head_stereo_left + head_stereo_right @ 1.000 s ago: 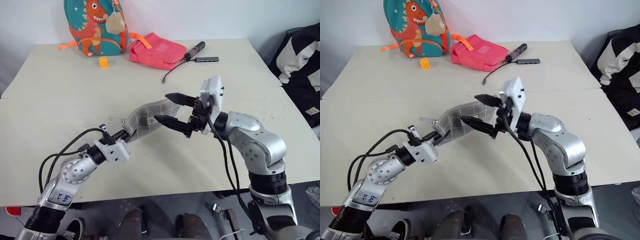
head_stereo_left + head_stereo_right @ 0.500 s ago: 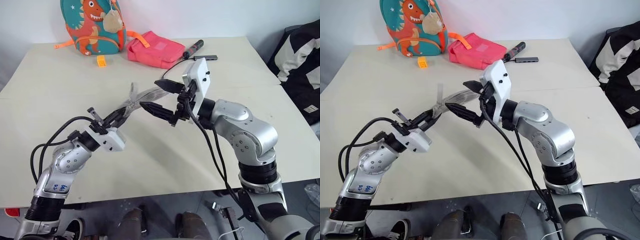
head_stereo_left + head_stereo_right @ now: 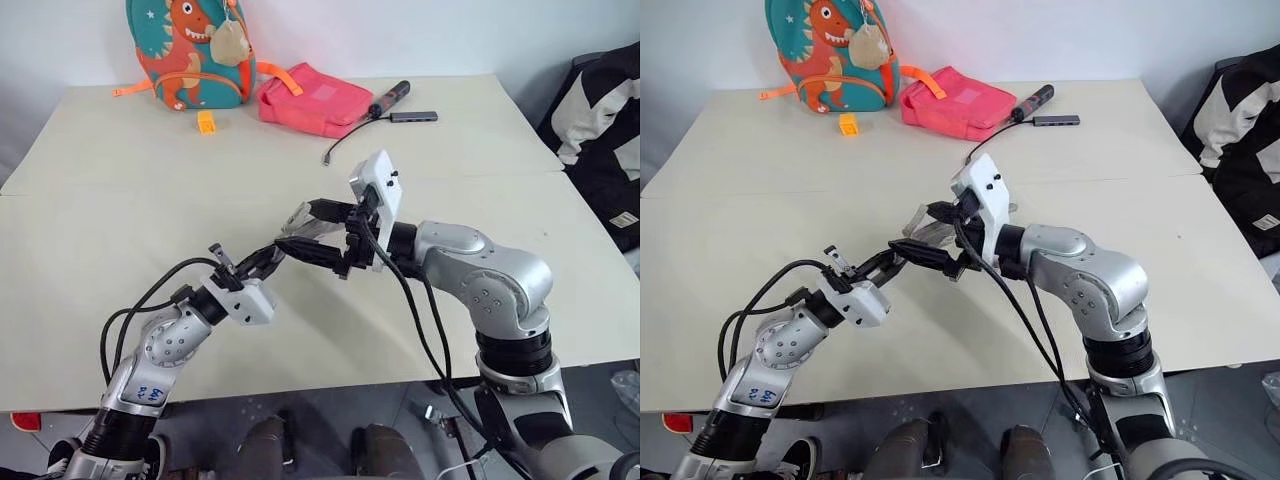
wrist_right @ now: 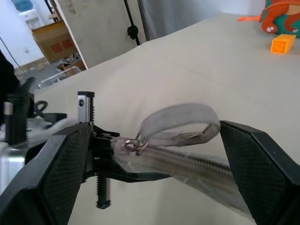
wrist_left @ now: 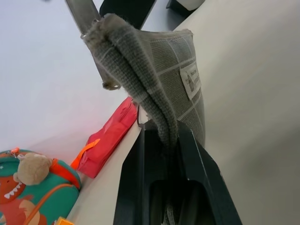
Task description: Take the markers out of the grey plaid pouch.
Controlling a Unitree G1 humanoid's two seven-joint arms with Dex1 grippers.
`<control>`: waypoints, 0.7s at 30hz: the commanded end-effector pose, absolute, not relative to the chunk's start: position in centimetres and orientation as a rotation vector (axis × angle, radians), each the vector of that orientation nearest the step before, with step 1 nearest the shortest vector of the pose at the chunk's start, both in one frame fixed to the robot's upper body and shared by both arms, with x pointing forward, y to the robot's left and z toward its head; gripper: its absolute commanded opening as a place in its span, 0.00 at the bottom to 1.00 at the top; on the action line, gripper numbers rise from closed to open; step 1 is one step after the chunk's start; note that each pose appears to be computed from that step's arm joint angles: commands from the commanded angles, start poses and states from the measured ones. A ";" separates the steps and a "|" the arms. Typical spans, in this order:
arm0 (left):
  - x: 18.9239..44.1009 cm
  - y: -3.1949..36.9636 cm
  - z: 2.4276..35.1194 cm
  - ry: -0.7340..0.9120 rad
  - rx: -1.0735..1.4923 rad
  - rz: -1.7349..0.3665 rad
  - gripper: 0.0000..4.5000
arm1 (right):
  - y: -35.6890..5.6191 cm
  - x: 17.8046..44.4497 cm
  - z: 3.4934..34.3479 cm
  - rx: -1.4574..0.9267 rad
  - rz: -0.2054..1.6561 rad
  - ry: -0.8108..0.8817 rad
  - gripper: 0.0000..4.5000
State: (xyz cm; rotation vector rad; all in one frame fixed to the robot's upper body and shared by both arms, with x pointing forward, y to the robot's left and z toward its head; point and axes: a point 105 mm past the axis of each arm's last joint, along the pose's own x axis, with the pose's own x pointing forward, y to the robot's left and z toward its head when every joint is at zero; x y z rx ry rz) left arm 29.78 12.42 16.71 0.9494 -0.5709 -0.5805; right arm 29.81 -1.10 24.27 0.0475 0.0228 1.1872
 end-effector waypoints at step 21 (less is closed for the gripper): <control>28.9 12.4 17.8 -0.608 0.897 -0.554 0.00 | -1.2 30.0 24.6 0.154 1.155 0.072 0.30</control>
